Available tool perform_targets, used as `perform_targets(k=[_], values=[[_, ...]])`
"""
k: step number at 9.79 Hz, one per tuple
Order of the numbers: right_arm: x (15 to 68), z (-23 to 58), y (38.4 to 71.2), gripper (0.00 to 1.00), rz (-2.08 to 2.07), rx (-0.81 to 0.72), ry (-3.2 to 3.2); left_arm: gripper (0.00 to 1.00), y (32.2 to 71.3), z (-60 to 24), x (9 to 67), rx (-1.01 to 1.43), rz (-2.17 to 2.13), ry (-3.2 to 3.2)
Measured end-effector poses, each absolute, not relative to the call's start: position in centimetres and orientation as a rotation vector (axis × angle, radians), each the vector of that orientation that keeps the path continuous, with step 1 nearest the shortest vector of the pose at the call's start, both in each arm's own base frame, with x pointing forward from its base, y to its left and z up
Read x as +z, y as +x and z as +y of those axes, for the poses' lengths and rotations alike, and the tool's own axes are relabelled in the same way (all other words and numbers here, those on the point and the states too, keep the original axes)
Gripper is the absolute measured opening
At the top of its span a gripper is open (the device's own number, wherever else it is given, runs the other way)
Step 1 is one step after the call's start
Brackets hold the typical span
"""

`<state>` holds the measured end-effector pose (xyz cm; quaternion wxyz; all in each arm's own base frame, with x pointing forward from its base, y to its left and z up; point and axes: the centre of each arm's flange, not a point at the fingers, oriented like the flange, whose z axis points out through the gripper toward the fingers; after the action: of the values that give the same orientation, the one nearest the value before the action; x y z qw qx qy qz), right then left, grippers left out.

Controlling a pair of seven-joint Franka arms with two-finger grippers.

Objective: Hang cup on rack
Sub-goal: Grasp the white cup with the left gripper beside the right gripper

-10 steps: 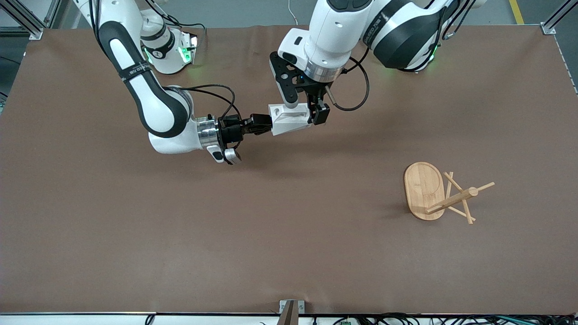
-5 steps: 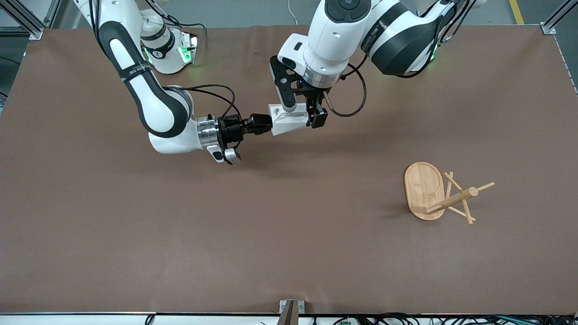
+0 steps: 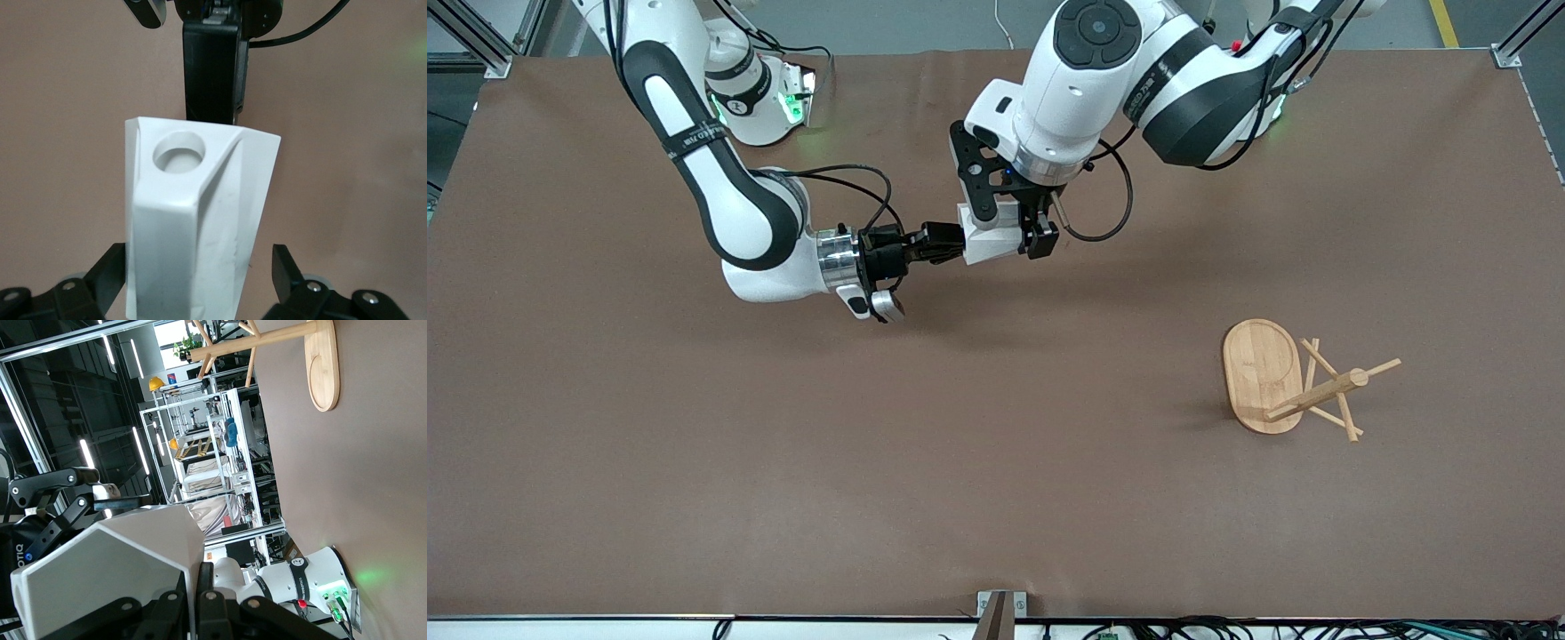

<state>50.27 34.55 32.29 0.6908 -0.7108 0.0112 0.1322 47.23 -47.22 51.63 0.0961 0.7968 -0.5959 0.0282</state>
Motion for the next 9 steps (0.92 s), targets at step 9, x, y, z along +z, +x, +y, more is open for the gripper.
perform_targets(k=[9], values=[[32.35, 35.25, 49.85, 0.04, 0.041, 0.294, -1.565, 0.77, 47.49, -47.02, 51.71, 0.094, -1.793, 2.352]])
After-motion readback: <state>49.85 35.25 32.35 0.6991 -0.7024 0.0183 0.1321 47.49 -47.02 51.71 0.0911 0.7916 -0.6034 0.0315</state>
